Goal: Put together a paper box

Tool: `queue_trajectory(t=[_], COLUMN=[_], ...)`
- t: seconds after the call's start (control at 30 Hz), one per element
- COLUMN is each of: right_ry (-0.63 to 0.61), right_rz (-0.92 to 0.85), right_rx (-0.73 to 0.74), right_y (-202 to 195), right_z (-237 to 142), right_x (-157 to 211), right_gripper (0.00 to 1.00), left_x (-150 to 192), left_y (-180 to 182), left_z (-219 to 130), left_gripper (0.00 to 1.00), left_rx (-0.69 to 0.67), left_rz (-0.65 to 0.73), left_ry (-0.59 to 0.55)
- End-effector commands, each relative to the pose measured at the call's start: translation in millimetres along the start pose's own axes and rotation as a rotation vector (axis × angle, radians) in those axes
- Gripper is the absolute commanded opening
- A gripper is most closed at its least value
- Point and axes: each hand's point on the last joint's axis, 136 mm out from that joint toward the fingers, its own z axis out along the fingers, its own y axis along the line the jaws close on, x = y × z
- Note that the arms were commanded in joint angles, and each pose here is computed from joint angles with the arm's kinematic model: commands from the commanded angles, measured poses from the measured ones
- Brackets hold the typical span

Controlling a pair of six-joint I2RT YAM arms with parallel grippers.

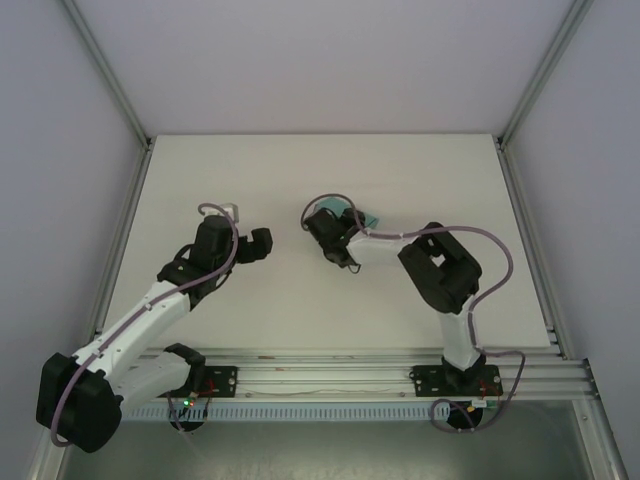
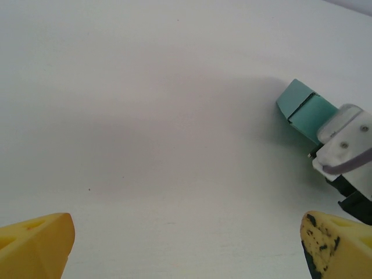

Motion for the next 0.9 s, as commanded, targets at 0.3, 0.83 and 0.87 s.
queue_trajectory(t=[0.3, 0.83, 0.87], right_ry=[-0.101, -0.428, -0.454], right_rz=[-0.153, 0.081, 0.190], right_rx=[-0.090, -0.472, -0.470], right_y=[35.0, 10.2, -7.2], right_z=[-26.3, -113.3, -112.7], right_x=[40.2, 24.5, 20.2], right_gripper=[0.79, 1.00, 1.00], left_x=[5.7, 30.0, 32.2], left_y=[10.1, -37.9, -48.6], left_z=[6.5, 21.3, 22.9], left_gripper=[0.99, 1.00, 1.00], left_rx=[-0.046, 0.224, 0.279], left_rz=[-0.011, 0.057, 0.065], left_ry=[0.013, 0.130, 0.129])
